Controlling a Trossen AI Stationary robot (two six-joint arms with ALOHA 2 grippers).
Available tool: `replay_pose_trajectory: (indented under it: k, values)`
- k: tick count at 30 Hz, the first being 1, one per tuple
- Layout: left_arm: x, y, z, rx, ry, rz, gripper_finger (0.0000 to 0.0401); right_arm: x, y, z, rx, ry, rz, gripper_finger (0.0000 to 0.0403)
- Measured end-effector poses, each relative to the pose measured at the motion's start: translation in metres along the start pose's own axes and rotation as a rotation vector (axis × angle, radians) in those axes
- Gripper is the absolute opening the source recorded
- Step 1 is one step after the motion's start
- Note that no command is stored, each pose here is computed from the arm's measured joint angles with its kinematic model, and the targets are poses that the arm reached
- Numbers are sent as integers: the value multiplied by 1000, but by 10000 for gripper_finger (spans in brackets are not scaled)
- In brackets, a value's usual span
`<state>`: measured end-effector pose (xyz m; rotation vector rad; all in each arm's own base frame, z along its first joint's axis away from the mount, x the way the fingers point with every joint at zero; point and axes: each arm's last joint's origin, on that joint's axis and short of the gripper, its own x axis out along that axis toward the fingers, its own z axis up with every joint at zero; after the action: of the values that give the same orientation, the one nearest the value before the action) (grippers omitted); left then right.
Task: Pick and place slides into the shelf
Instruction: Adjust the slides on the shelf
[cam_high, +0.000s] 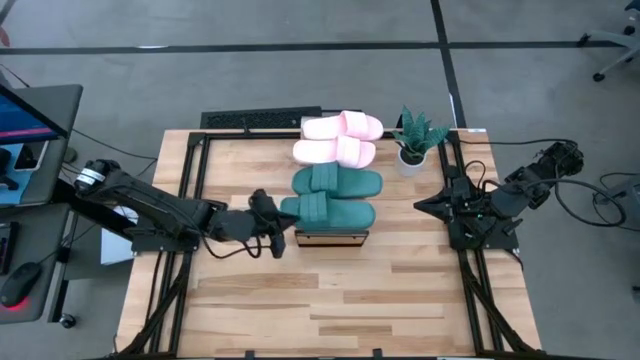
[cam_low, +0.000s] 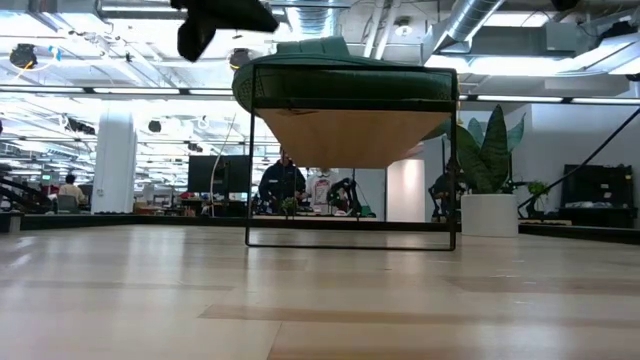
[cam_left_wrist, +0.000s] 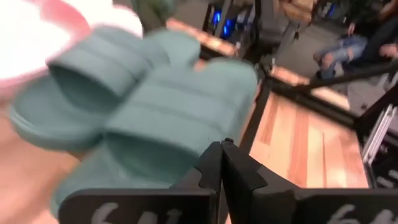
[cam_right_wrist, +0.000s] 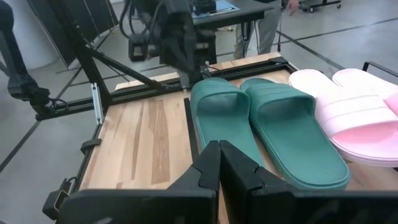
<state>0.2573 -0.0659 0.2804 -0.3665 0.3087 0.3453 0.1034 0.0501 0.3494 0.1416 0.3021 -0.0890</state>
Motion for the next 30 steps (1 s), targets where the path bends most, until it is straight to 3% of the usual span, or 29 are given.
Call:
replay_pose_trajectory:
  k: [15,23,30]
  values:
    - [-64,22,44,72,-260,125,0,0,2,6,-57,-51,17,0]
    - [-96,9,59,248,-401,1,0,-3,7,9,-138,-95,48,0]
    - [-121,12,45,272,-409,-71,0,-19,9,6,-201,-122,69,0]
